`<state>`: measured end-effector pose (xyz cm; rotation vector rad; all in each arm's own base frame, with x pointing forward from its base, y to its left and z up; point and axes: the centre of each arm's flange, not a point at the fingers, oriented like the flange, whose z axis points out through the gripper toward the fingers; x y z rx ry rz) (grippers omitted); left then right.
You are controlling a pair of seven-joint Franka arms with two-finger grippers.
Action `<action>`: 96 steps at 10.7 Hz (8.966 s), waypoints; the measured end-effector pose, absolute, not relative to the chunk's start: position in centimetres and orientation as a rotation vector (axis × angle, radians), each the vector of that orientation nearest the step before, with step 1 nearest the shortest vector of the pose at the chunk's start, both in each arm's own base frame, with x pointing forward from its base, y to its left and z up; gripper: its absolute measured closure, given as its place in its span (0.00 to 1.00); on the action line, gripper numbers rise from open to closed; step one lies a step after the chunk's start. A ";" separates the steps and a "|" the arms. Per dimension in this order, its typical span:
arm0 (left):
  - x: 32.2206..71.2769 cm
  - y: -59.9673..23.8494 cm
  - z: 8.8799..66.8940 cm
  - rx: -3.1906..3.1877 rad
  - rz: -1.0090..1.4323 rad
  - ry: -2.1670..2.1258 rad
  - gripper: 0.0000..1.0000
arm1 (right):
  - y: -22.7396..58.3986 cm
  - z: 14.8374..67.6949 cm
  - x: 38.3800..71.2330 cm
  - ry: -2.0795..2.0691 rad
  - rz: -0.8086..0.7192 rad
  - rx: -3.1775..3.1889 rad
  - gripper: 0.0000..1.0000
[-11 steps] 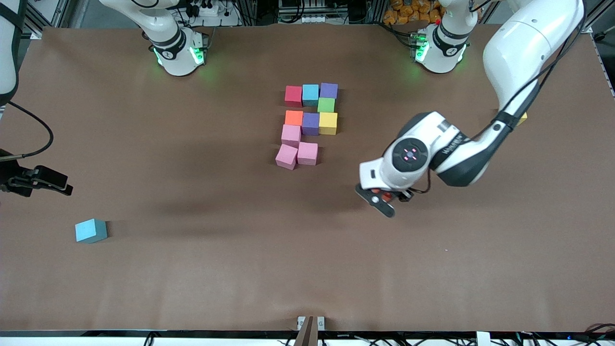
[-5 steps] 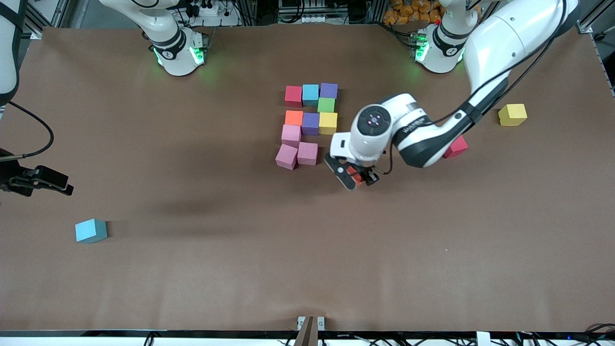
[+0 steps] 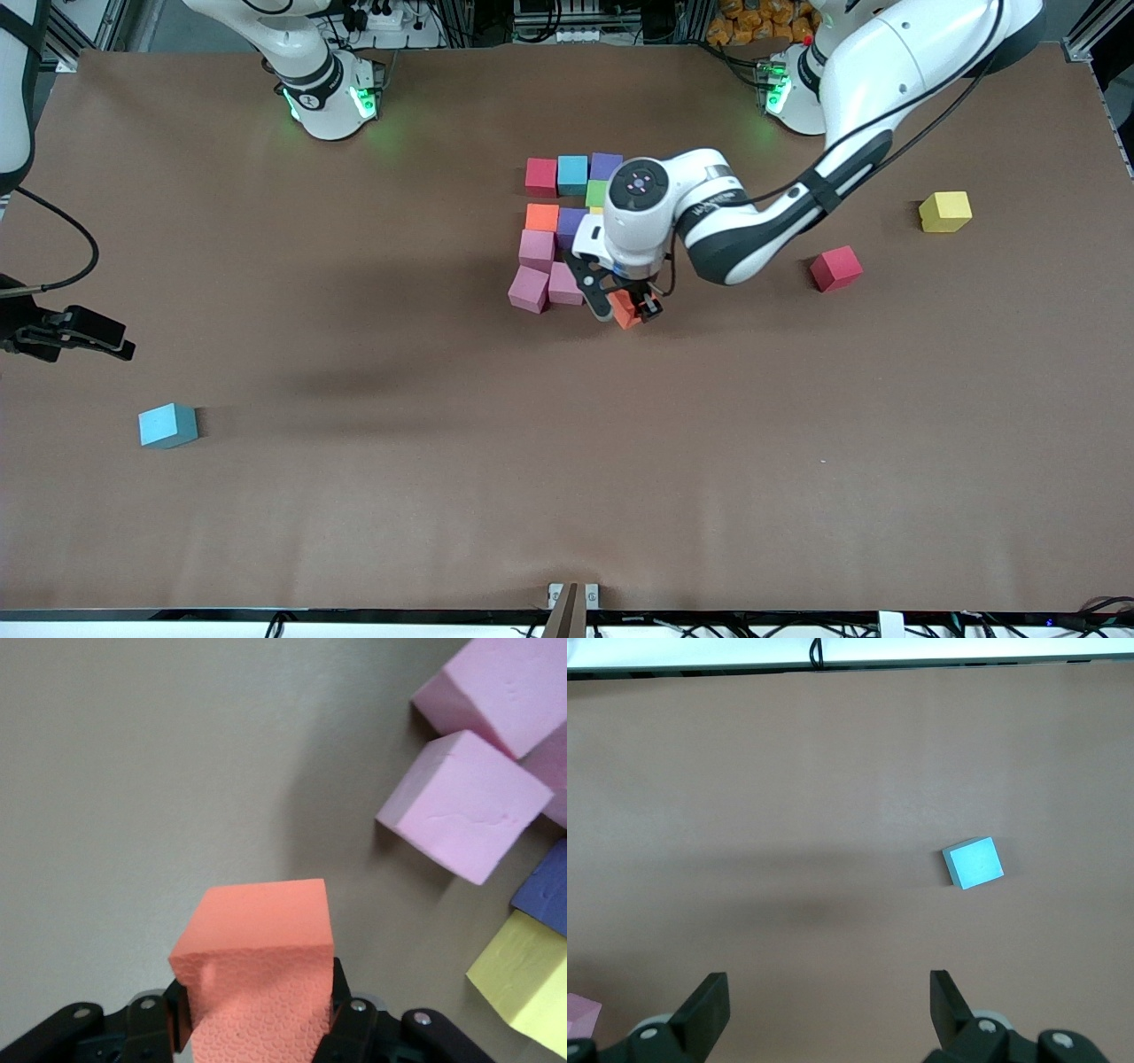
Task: Form number 2 with 11 blocks
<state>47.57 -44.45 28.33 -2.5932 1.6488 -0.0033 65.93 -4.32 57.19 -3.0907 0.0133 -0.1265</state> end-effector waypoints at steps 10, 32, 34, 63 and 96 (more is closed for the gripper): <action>43.0 -45.9 24.6 -2.358 -0.046 1.842 0.43 | -4.3 57.2 65.9 0.014 -0.126 -3.091 0.00; 39.1 -48.8 20.3 -2.087 -0.034 2.096 0.43 | -4.4 57.2 65.9 0.017 -0.126 -3.091 0.00; 38.9 -49.0 20.3 -2.072 -0.035 2.097 0.43 | -4.4 57.2 65.9 0.017 -0.126 -3.091 0.00; 44.6 -47.1 29.4 -2.385 -0.009 1.921 0.00 | -4.5 57.2 65.9 0.020 -0.126 -3.091 0.00; 65.7 -16.0 54.6 -2.997 -0.009 0.362 0.00 | -2.1 64.9 57.6 0.062 -0.021 -3.058 0.00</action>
